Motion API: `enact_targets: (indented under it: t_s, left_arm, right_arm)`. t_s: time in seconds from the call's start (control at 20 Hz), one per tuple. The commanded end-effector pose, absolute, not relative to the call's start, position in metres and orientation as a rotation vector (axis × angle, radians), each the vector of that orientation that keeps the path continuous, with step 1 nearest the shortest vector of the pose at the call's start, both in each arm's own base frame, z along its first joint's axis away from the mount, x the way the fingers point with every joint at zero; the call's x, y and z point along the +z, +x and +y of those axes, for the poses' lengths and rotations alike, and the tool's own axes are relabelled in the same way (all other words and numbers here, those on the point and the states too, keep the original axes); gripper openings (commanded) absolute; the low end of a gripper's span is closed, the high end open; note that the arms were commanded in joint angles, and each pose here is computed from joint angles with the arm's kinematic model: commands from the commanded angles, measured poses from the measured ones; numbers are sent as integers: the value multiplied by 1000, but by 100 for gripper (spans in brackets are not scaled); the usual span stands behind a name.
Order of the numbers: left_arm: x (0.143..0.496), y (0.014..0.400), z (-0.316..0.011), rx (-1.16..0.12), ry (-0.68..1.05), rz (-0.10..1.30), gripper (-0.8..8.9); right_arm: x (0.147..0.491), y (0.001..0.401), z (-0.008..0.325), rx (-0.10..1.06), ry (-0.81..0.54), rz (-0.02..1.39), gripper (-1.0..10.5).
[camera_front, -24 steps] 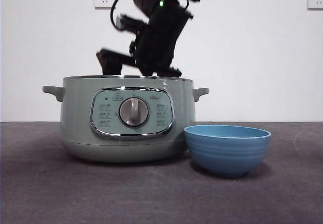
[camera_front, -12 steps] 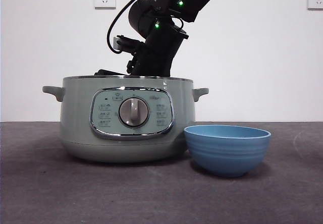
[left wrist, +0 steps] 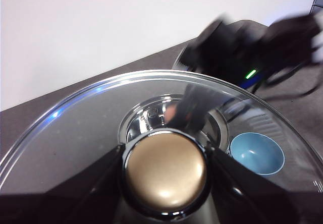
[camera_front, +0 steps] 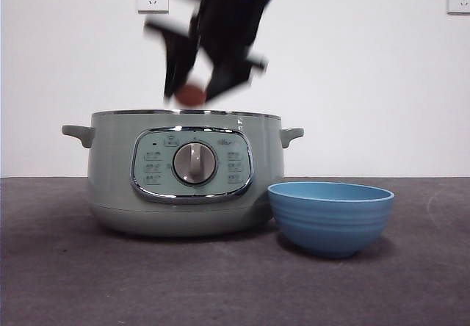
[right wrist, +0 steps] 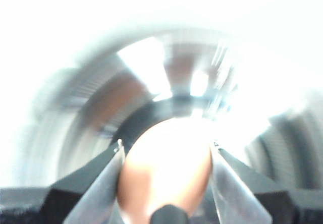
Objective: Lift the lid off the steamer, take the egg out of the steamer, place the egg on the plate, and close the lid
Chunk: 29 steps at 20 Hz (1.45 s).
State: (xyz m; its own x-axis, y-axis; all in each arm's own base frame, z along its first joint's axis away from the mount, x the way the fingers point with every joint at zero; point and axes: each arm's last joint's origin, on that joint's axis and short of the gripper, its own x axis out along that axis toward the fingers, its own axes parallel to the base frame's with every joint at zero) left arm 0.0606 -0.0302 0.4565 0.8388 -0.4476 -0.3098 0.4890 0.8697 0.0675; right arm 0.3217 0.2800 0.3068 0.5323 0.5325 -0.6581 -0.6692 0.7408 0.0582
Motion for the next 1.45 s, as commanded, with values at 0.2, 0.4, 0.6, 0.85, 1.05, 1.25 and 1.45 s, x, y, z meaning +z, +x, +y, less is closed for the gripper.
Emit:
enact_targets:
  t_s: [0.2, 0.4, 0.6, 0.85, 1.05, 1.25, 1.45]
  left_arm:
    - [466, 55, -28, -506, 134, 209, -9]
    - [466, 55, -28, -506, 134, 208, -9]
    - [466, 55, -28, -507, 134, 211, -9]
    - [466, 55, -28, -508, 133, 212, -9]
    - [465, 55, -28, -509, 134, 215, -9]
    - [465, 55, -28, -509, 134, 215, -9]
    - [465, 55, -28, -508, 134, 215, -9]
  right_arm:
    - [405, 251, 204, 626, -309, 625, -13]
    - [425, 224, 152, 551, -288, 662, -13]
    - [389, 215, 125, 546, -239, 721, -13]
    - [311, 222, 124, 587, -205, 812, -13]
    - [265, 232, 133, 615, -168, 872, -13]
    - [234, 244, 142, 626, -179, 934, -13]
    - [205, 257, 153, 628, -199, 1005, -13]
